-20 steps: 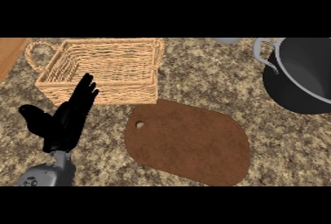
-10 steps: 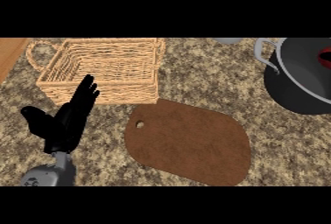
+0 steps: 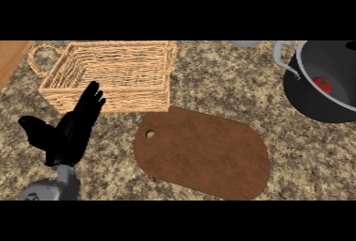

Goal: Pick the tomato from the cutting board and place it in the pot

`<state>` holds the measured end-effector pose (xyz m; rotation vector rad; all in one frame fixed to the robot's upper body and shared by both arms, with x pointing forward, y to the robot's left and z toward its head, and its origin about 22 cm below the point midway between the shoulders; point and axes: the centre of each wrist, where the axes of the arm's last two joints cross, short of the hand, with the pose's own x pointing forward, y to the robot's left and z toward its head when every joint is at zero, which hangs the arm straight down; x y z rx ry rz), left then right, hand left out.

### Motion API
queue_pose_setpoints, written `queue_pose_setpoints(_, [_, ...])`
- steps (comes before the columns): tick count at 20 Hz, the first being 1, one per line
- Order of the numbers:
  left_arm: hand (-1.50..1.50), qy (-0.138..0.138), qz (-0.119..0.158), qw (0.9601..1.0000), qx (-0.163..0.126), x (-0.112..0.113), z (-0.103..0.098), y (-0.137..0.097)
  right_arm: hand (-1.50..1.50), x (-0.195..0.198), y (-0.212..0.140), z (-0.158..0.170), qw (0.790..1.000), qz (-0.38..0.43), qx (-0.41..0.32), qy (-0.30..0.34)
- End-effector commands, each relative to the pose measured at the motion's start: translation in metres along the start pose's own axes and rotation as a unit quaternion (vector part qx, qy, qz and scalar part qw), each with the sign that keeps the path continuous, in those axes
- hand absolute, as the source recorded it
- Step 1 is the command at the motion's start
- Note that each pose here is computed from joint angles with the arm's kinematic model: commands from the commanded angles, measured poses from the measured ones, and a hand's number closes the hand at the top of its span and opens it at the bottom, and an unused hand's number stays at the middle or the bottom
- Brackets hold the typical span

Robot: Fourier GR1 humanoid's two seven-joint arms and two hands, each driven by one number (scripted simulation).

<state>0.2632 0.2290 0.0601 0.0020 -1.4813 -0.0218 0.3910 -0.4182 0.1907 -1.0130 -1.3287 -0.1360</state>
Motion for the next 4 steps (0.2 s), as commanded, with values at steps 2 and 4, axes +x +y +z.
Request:
queue_pose_setpoints(2, [0.0,-0.007,-0.002,1.0,0.001,0.018,-0.01,-0.007,-1.5,0.002,-0.009,-0.003,0.991,-0.074,-0.107,-0.026])
queue_pose_setpoints(4, [0.0,0.008,-0.002,1.0,0.005,0.014,-0.008,0.003,-1.5,-0.004,-0.055,-0.01,0.989,-0.081,-0.121,-0.023])
